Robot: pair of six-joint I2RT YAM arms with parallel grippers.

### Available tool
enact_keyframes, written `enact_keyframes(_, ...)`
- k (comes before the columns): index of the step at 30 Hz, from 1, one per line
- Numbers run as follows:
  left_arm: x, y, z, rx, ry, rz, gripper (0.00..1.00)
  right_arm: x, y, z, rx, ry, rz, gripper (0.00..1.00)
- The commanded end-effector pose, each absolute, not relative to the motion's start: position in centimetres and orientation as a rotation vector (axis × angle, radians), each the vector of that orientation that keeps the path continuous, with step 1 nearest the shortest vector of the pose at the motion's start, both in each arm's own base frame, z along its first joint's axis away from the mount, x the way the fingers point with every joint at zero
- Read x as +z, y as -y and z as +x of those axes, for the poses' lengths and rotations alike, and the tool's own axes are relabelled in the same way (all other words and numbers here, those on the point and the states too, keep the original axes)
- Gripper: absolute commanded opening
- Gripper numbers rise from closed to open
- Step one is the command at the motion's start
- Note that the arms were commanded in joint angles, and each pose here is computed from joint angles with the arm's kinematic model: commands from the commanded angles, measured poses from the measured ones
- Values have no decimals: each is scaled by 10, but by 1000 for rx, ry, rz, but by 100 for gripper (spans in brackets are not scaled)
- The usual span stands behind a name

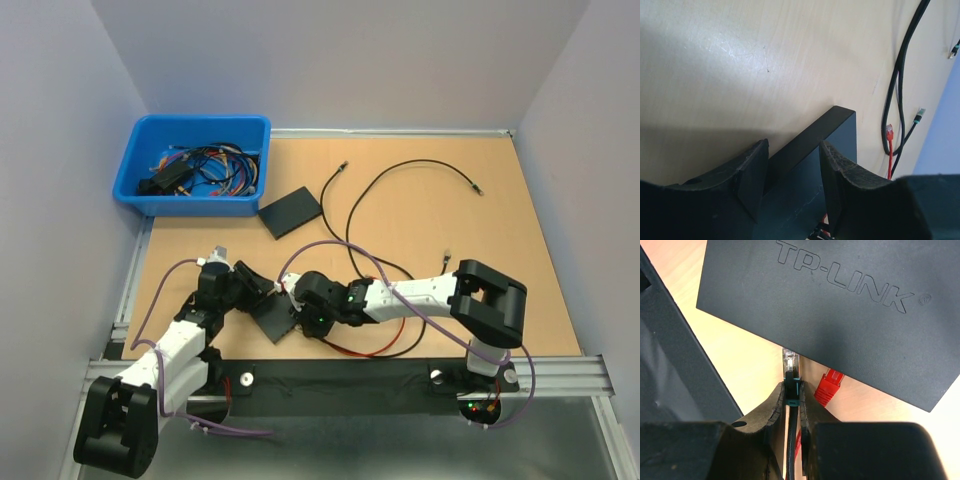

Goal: Insert the plug into the switch port

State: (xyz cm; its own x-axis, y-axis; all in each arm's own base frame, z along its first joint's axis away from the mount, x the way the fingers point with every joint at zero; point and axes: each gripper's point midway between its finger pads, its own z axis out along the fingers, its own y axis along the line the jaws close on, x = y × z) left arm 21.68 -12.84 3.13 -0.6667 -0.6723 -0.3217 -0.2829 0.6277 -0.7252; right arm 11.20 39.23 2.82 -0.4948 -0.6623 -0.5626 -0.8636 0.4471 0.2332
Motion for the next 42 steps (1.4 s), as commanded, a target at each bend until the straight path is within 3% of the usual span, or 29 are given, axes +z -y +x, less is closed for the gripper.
enact_keyframes(1, 25, 129, 211, -865, -2288, -750, 55, 59, -417, 114, 805, -2212, -1290, 0)
enact_keyframes(23, 24, 129, 210, -863, -2292, -747, 55, 41, -422, 93, 865, -2269, -1356, 0)
enact_keyframes(31, 24, 130, 210, -870, -2294, -739, 55, 28, -417, 105, 764, -2290, -1315, 1)
enact_keyframes(42, 29, 133, 207, -903, -2284, -740, 55, 46, -398, 158, 710, -2283, -1166, 1)
